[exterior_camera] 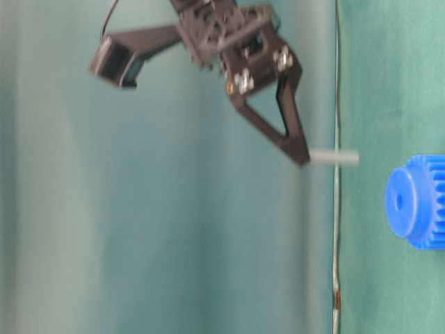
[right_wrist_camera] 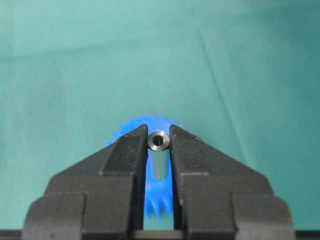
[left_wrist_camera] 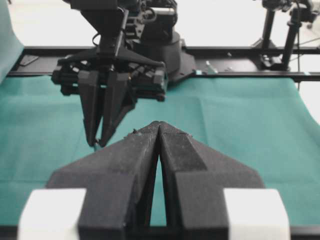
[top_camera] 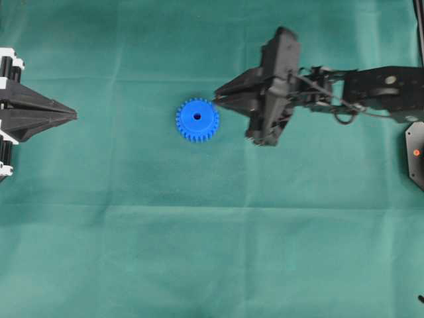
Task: Insert the shaft placed at a random location into the center hole of the medium gear at another random location.
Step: 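Carry the shaft left with the right gripper over the blue gear's hole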
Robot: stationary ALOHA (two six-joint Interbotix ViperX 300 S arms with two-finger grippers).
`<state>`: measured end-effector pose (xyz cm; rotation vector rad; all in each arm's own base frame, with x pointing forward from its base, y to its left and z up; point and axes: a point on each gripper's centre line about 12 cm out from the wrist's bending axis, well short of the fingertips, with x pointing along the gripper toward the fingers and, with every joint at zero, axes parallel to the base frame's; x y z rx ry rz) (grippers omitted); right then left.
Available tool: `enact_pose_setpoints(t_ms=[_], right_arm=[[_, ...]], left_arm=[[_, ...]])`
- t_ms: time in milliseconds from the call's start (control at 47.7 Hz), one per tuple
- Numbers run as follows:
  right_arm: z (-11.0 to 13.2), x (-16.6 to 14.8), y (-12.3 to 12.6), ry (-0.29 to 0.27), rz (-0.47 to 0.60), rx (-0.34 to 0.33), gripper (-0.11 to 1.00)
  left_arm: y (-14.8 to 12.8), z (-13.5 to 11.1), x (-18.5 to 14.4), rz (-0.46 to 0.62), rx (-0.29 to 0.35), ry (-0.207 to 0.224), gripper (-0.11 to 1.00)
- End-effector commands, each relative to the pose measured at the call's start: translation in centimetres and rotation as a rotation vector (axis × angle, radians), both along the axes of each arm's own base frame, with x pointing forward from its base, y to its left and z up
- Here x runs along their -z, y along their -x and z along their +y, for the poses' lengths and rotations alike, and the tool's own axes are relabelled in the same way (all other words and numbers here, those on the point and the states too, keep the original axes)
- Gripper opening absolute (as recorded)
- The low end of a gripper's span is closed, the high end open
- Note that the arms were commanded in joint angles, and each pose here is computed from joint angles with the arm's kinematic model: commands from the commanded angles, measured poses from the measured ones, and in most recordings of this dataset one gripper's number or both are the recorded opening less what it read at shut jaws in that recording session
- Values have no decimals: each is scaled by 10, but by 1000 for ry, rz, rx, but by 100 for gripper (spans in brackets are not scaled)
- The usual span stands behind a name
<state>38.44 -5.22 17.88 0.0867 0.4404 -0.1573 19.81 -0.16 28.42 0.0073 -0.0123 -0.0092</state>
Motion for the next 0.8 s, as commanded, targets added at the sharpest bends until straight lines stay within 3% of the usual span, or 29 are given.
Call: enact_pose_setpoints(t_ms=[0,273,776], right_arm=[[1,-16,-15,-4,-49,-3,13],[5,-15,-32,-2,-55,-18,13],[5,-11,-31,-5,-49,-16,13]], left_arm=[[-2,0,-10,-26,2,0,0],[-2,0,-10,-25,2,3,0],[-2,0,-10,-26,2,3,0]])
